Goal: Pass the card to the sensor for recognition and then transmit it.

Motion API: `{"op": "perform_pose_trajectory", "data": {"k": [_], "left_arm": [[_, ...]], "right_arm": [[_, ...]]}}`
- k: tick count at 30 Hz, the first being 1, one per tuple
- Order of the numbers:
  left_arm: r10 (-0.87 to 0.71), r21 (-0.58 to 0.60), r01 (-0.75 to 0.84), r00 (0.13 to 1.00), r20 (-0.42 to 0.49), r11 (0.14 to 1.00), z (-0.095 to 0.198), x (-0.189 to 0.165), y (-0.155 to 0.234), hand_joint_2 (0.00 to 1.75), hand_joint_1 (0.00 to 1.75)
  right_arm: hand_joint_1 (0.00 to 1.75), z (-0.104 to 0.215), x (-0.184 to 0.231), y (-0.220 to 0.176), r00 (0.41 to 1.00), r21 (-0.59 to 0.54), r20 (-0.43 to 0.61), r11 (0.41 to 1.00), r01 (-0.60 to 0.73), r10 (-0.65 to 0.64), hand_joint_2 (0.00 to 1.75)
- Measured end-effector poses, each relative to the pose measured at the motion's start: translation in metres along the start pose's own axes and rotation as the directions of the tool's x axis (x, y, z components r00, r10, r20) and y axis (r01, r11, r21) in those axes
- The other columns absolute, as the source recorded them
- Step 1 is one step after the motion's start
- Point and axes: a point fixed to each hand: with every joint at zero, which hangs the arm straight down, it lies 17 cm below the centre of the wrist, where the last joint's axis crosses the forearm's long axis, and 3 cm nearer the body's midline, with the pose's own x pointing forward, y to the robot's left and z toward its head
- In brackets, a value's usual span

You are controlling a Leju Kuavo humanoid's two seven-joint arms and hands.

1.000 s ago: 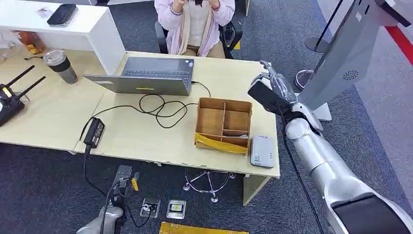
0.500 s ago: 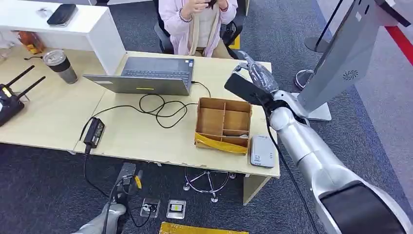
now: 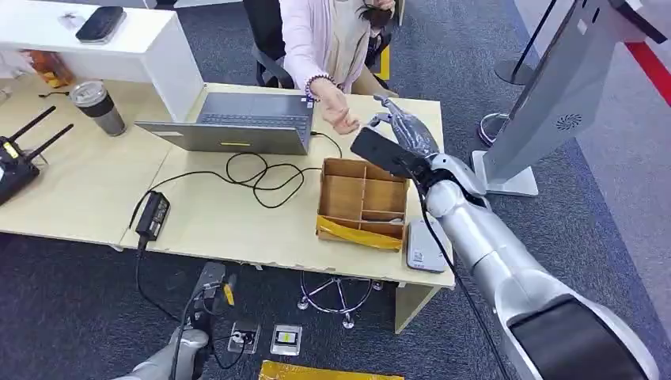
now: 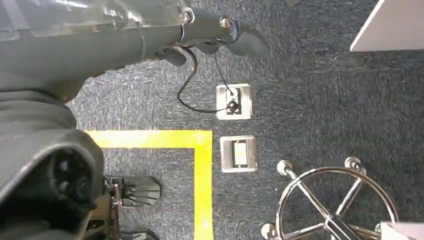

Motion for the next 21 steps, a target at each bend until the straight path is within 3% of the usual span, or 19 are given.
{"op": "perform_pose_trajectory", "data": {"k": [11, 20, 21], "left_arm": [[0.011, -0.041, -0.008, 0.998, 0.070, 0.999, 0.002, 0.020, -0.015, 0.00, 0.00], [0.085, -0.113, -0.085, 0.996, -0.002, 0.990, 0.006, 0.009, -0.033, 0.00, 0.00], [0.091, -0.110, -0.093, 0.996, -0.024, 0.990, 0.008, 0.002, -0.033, 0.00, 0.00]], "right_arm": [[1.75, 0.004, -0.010, 0.012, 0.999, 0.021, -0.031, 1.000, 0.007, -0.007, 1.75], [1.75, 0.007, -0.015, 0.021, 0.999, 0.046, -0.047, 0.999, -0.006, 0.008, 1.75], [1.31, 0.007, -0.015, 0.022, 0.999, 0.049, -0.048, 0.999, -0.008, 0.010, 1.75]]}}
